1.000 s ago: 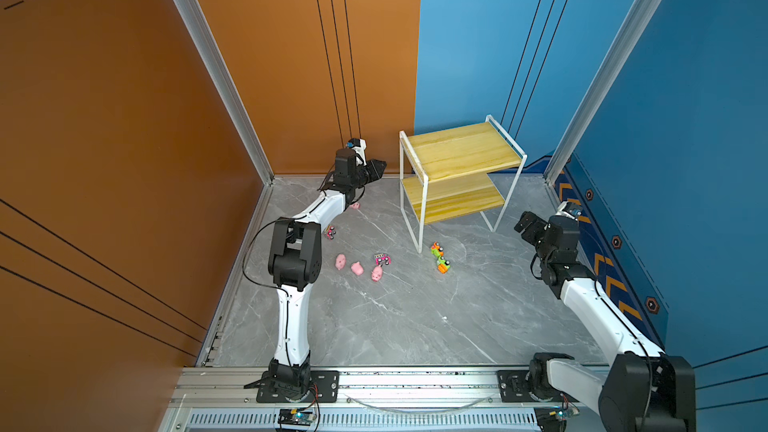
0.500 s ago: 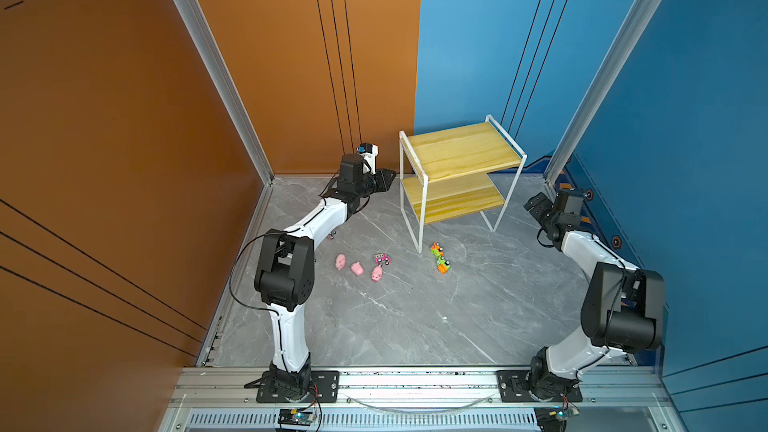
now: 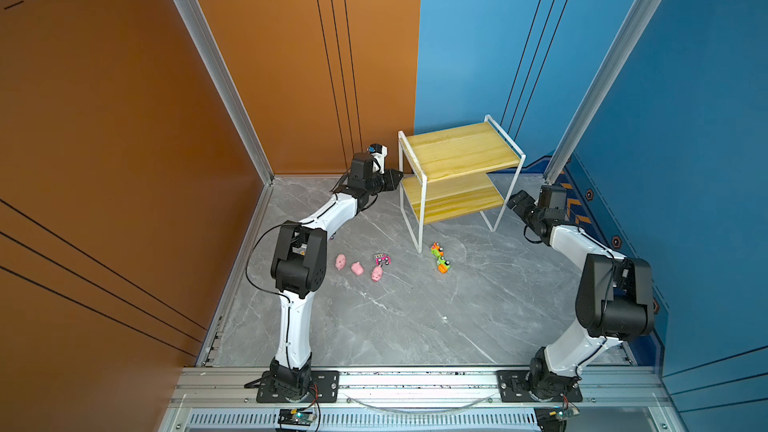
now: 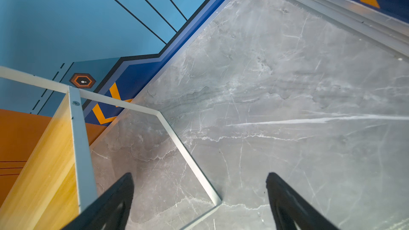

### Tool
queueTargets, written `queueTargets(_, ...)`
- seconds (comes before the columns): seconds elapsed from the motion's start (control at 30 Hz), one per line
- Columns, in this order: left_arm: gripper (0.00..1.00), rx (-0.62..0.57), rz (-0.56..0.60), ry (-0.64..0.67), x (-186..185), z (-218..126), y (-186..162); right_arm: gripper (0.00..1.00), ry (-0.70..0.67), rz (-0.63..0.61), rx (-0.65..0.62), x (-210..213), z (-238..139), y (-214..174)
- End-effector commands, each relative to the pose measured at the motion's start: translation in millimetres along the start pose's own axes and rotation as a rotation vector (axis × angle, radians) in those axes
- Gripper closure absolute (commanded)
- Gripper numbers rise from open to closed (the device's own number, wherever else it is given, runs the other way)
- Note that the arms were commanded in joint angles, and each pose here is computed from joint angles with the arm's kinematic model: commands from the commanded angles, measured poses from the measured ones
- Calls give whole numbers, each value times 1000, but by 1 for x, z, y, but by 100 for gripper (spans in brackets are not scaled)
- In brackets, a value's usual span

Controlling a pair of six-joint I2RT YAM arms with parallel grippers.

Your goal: Place and organize the plastic toys onto the shelf

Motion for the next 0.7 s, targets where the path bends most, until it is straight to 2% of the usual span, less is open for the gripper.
queueTargets(0.0,79,-20,19,27,12,5,13,6,33,-24,30,16,-5,-9)
queueTargets(0.43,77,-41,40,89,34,4,50,8,90,-39,44,58,-24,-39)
queueTargets(0.67,75,-44,23,134,46,-15,54,9,124,-61,54,78,-33,-60)
Point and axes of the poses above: each gripper's point midway between its finger pads, its own z axis out along the fingers, its own x axis along the line the jaws close on, y = z × x, the point moved 1 cm from there along -z, back along the fingers, and after that the axes turned 3 degrees about -z, right-handed, at the moved point
